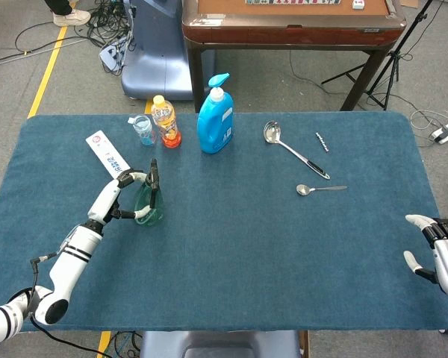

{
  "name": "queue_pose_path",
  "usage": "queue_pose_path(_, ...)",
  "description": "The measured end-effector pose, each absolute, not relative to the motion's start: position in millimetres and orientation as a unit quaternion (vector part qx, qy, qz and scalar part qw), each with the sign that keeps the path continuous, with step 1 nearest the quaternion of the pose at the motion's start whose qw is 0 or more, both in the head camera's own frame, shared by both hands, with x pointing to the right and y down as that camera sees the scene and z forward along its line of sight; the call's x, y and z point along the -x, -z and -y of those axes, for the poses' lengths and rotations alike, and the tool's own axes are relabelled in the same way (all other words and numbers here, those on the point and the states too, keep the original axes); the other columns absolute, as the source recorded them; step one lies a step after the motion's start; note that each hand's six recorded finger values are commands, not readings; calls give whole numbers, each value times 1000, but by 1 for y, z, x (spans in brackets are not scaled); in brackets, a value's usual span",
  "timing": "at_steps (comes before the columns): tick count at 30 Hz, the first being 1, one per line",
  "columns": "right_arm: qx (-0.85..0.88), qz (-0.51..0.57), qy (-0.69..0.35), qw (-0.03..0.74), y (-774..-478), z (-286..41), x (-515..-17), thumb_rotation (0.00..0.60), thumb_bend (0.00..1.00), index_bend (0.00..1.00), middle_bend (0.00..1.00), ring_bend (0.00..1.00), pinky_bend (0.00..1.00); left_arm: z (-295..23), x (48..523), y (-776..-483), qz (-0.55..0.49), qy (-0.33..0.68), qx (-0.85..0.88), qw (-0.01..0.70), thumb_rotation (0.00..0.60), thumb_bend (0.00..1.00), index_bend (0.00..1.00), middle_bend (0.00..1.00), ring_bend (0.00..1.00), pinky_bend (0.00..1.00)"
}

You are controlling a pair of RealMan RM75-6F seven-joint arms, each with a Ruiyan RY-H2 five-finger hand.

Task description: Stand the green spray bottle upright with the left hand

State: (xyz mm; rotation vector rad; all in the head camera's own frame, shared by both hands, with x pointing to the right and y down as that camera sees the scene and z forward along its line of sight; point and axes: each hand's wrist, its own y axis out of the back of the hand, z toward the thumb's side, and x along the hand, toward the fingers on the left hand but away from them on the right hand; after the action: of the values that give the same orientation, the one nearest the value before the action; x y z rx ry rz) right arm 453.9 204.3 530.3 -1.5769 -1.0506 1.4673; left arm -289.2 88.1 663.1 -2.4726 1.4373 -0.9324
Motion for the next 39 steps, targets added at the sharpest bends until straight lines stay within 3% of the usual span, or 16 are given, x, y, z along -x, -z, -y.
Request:
queue_pose_path(14,612,409,-571,364,-530,-204,-454,600,280,238,269,201,254,-89,304,-690,-521,295,799,57,600,271,334,348,124,0)
queue_pose_path(18,611,410,-571,365,-529,-204,-454,600,280,238,269,202,254,-92,312,-694,-525,303,793,56,600,270,300,295,120,0)
queue_pose_path(29,611,410,-570,365,-529,-205,-453,600,280,238,269,202,253,-96,329,-686,-524,311,789,74,598,270,202,188,54,0)
queue_pose_path(39,611,411,-568,367,-527,-205,-453,600,280,238,269,202,254,-101,336,-680,-515,323,789,84,542,270,140,134,10,0)
